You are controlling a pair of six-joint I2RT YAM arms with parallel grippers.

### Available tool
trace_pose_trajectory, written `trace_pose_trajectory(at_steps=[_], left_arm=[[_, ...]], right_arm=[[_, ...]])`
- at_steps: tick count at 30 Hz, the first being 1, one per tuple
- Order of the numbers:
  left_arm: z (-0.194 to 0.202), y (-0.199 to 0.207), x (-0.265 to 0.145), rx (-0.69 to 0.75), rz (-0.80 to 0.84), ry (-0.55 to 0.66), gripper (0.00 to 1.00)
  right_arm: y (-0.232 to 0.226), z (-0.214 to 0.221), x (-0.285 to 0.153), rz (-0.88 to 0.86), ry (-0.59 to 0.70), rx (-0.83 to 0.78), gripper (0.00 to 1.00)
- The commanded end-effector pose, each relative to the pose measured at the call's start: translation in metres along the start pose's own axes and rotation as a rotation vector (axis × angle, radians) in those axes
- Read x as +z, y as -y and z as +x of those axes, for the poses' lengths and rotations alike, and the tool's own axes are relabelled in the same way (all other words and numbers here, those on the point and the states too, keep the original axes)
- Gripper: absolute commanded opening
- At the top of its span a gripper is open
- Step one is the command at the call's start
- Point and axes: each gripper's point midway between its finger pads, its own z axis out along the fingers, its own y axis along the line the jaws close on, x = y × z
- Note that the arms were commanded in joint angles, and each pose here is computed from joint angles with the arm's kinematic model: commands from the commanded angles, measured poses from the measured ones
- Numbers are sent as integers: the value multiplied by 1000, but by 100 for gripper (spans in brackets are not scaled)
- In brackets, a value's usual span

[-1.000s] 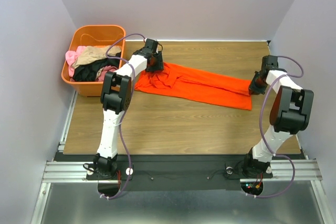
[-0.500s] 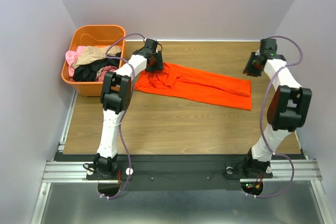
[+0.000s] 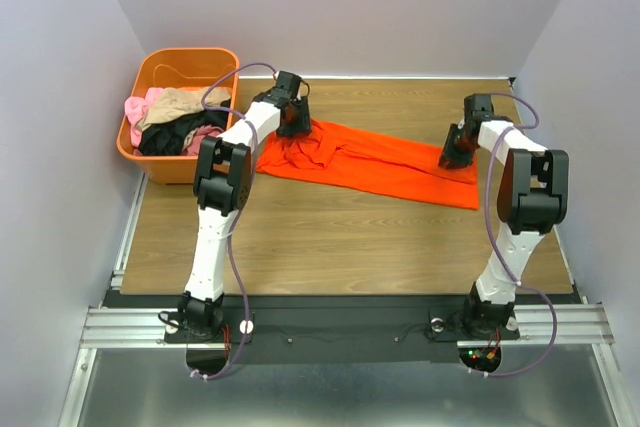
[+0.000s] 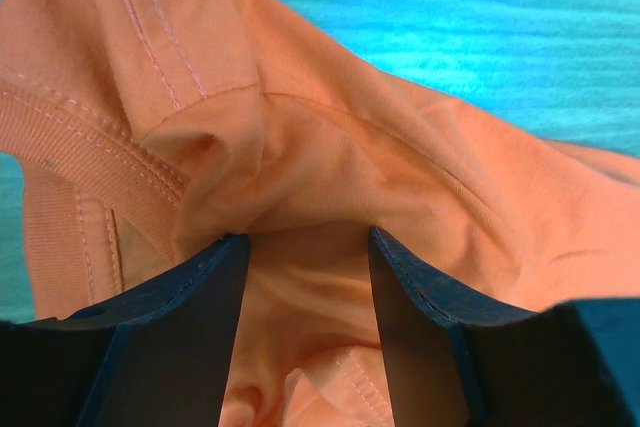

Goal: Fold and stack the t-shirts
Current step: Fold the tshirt

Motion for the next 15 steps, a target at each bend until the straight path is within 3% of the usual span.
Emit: trace_pose_trajectory(at_steps=[1,11,15], left_arm=[[-4,-9,6,1,-26,-14,63],[-43,10,21,11,32,76,63],[-56,18,27,-13,67,132,63]], right_arm=[[14,15,12,35,-29,-8,35],[17,82,6,12,-163,61,36],[0,121,-7,23,-219,-2,36]])
